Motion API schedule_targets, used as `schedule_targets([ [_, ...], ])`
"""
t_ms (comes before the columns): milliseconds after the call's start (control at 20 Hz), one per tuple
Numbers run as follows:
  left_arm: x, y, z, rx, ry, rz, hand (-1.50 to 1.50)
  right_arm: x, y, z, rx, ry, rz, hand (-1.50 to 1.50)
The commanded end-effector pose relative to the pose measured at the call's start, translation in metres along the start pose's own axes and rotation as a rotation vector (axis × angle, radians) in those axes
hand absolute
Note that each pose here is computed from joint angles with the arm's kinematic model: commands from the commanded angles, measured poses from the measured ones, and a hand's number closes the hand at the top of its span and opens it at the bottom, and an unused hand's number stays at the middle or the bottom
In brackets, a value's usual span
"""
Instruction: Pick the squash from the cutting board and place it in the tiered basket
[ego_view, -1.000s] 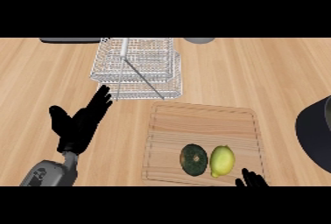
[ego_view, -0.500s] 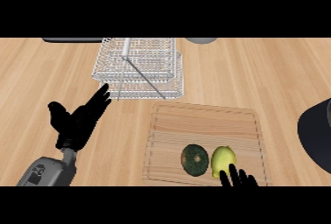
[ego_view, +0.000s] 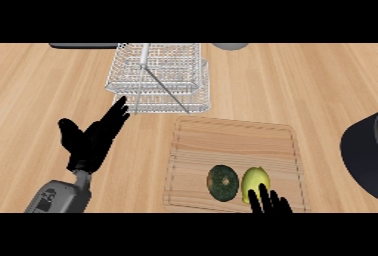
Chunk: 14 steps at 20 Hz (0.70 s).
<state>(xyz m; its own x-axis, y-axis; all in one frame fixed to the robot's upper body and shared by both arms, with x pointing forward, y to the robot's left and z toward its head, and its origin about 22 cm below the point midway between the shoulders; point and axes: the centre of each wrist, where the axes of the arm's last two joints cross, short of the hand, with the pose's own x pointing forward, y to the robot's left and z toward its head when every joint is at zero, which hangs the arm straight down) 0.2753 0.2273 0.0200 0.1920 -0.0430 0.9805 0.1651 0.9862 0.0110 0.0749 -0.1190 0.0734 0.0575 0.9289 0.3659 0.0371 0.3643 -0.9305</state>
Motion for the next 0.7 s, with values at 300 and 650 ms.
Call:
schedule_targets([
  [300, 0.007, -0.003, -0.003, 0.002, -0.026, 0.001, 0.0, -0.006, 0.058, -0.023, -0.055, 0.064, -0.042, -1.5],
  [650, 0.001, -0.013, 0.013, 0.003, -0.018, 0.007, 0.0, -0.002, 0.064, -0.047, -0.071, 0.05, -0.064, -1.5],
])
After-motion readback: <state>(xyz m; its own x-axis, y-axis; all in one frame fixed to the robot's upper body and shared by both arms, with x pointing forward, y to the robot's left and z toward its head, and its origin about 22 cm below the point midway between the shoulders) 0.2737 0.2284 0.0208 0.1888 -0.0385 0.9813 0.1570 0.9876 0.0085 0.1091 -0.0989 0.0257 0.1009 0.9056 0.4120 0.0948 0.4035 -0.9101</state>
